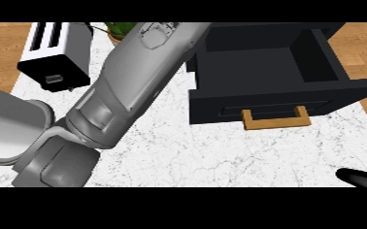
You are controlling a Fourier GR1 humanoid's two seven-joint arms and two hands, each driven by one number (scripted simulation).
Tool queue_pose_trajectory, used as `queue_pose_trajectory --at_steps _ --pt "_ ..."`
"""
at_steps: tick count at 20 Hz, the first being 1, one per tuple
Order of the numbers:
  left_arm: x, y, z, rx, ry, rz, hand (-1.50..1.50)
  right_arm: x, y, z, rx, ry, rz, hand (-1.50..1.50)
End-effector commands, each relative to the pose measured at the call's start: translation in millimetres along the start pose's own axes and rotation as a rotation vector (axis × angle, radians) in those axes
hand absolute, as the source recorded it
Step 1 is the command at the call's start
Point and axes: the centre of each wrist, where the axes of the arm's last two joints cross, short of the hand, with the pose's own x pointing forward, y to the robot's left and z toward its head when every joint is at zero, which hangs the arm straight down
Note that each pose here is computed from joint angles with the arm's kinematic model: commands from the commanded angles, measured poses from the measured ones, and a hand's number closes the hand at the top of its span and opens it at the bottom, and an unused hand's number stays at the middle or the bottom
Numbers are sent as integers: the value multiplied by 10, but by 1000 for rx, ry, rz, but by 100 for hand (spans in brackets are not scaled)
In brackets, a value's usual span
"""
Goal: Pick up the can, place it into the drawer and close the drawer
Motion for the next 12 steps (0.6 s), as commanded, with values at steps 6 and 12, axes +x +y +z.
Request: queue_pose_trajectory --at_steps 6,12 --pt "51 -101 -43 96 -9 -48 150 -58 23 -31 9 4 3 -150" --pt "-70 -73 -70 178 -4 -69 -150 21 68 -67 53 -9 11 -150"
